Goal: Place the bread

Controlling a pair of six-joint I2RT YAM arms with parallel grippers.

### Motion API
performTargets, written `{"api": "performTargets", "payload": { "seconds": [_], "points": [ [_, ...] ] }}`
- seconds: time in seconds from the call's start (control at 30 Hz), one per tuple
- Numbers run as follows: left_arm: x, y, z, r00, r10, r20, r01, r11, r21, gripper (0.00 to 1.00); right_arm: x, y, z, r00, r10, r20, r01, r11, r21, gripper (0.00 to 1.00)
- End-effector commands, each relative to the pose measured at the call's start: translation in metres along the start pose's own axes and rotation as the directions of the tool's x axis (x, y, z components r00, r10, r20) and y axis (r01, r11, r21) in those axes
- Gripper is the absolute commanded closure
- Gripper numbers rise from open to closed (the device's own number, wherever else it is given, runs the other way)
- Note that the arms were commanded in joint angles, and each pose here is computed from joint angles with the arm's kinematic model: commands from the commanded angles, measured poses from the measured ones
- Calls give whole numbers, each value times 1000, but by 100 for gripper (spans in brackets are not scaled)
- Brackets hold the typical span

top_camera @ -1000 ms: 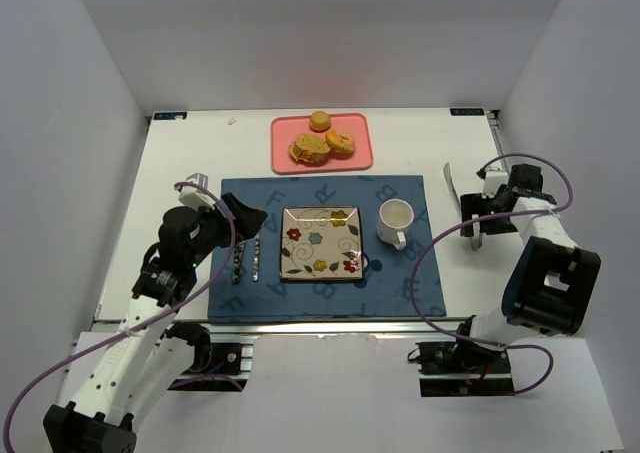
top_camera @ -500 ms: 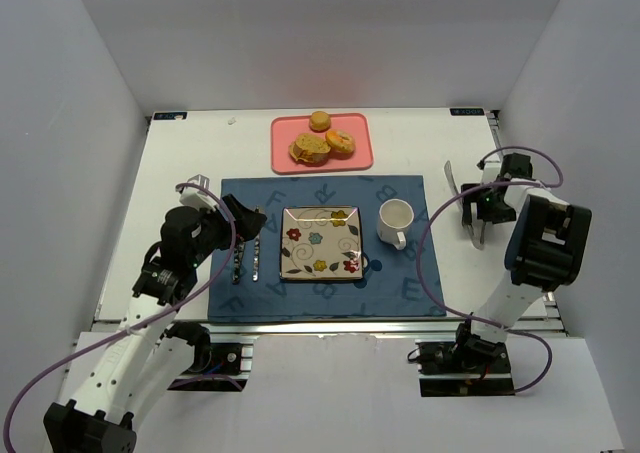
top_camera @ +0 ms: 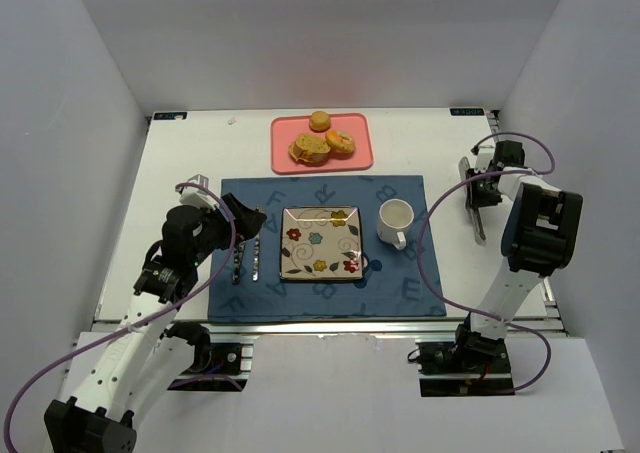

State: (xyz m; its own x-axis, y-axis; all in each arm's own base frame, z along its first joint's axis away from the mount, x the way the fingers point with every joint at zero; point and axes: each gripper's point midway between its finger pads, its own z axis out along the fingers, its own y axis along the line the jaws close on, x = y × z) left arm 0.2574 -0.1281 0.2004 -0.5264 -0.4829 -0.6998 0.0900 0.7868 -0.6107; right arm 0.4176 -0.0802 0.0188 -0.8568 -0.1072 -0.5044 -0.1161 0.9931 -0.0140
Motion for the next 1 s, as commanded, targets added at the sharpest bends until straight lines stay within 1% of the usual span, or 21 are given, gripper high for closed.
{"api": "performTargets", "payload": {
  "seconds": [0.0,0.03,0.07,0.13,0.17,0.2,0.27,0.3,0.33,0.4,0.43,0.5,0.53,0.57,0.63,0.67,0.7,0.73,0.8,0.87,0.97],
  "points": [
    [-11,-5,-4,1000,4,29,-4,1000,-3,2,-7,2,-11,999,-17,29,18,1000,-6,72],
    [-13,-6,-6,999,5,37,-5,1000,1,2,-9,2,-17,999,-13,47,14,1000,-8,83],
    [-14,-6,-7,999,6,40,-6,1000,0,2,-9,6,-22,998,-13,60,14,1000,-22,87],
    [-16,-7,-9,999,3,50,-3,1000,0,2,-32,13,-50,988,-31,154,39,998,-46,96],
    [-16,-8,-11,999,3,54,-3,1000,5,2,-41,18,-61,982,-42,187,55,996,-64,97],
    [-16,-8,-11,998,-2,55,1,1000,6,2,-58,27,-80,965,-56,254,84,992,-99,97],
    [-17,-9,-12,998,-5,58,4,1000,9,2,-74,45,-97,952,-76,296,124,981,-149,92],
    [-17,-9,-12,998,-5,56,4,1000,13,2,-92,54,-113,935,-86,343,153,973,-174,87],
    [-16,-10,-12,999,-5,53,4,1000,13,2,-101,67,-118,930,-90,356,169,966,-198,81],
    [-16,-10,-12,999,-4,50,3,1000,15,2,-121,82,-132,920,-63,387,168,955,-244,75],
    [-18,-12,-13,999,-1,54,0,1000,17,2,-127,89,-134,918,-55,392,167,951,-259,69],
    [-20,-13,-15,998,3,56,-3,1000,12,2,-137,112,-135,922,-32,386,165,934,-317,62],
    [-24,-14,-17,998,5,65,-6,1000,12,2,-148,118,-141,913,-33,407,178,929,-323,57],
    [-25,-14,-18,998,6,67,-7,1000,10,2,-150,134,-138,913,-52,405,204,917,-342,54],
    [-26,-14,-20,997,8,71,-8,1000,5,2,-161,147,-139,900,-89,427,248,910,-333,51],
    [-29,-15,-22,997,8,81,-9,1000,5,2,-162,168,-139,893,-125,433,294,890,-349,51],
    [-27,-14,-23,997,8,76,-8,1000,-1,2,-162,175,-132,896,-140,421,305,883,-356,51],
    [-28,-14,-25,997,7,82,-6,1000,-2,2,-169,187,-135,886,-159,436,333,871,-360,50],
    [-29,-14,-27,996,3,84,-2,1000,-4,2,-172,197,-125,888,-175,425,348,859,-374,50],
    [-30,-14,-29,996,-2,90,3,1000,-8,2,-182,210,-127,875,-193,444,379,845,-378,46],
    [-32,-14,-33,995,-11,98,13,1000,-15,2,-185,226,-114,869,-225,440,410,825,-389,45]
  ]
}}
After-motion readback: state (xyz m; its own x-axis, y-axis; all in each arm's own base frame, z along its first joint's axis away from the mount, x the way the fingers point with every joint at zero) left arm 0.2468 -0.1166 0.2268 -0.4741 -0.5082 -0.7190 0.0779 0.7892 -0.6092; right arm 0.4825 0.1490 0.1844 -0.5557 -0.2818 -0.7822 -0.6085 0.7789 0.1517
